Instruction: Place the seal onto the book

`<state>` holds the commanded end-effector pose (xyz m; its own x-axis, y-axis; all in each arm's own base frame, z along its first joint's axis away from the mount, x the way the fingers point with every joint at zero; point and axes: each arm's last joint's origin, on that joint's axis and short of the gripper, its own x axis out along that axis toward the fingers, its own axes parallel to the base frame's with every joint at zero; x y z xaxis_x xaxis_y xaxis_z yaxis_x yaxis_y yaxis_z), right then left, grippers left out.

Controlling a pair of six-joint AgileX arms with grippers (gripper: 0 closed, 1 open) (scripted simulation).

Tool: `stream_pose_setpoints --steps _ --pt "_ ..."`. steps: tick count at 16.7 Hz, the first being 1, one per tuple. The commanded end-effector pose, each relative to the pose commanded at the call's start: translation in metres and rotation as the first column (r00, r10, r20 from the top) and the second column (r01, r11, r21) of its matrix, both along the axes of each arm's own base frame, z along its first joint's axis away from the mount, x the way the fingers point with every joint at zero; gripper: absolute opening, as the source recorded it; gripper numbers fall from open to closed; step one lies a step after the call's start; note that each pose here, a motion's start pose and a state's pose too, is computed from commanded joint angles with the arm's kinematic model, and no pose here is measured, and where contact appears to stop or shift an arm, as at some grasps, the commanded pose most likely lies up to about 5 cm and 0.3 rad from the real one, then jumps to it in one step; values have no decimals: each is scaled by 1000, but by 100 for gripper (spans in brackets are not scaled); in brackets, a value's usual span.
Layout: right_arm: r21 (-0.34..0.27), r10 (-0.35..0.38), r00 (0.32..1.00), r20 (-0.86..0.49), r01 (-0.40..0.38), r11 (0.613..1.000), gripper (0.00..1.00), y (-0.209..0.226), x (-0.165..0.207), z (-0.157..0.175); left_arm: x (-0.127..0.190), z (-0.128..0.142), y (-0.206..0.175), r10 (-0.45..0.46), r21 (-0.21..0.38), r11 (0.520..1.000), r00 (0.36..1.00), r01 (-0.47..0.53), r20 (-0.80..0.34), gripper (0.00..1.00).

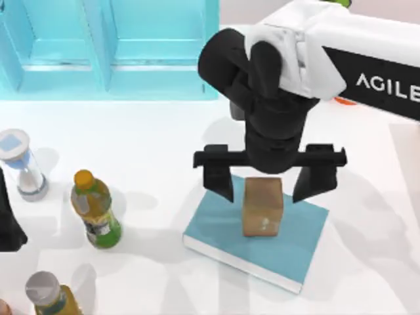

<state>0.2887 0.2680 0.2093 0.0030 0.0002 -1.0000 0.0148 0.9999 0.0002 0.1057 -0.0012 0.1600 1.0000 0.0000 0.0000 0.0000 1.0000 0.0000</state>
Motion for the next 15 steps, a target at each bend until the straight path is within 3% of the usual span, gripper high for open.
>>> stream_pose_setpoints --steps 8,15 --pt "0 -2 1000 0 2 1000 100 0 1 1 0 0 0 0 0 1000 1000 0 0 100" --pt "0 -2 1000 0 2 1000 100 0 0 30 0 0 0 0 0 1000 1000 0 0 100"
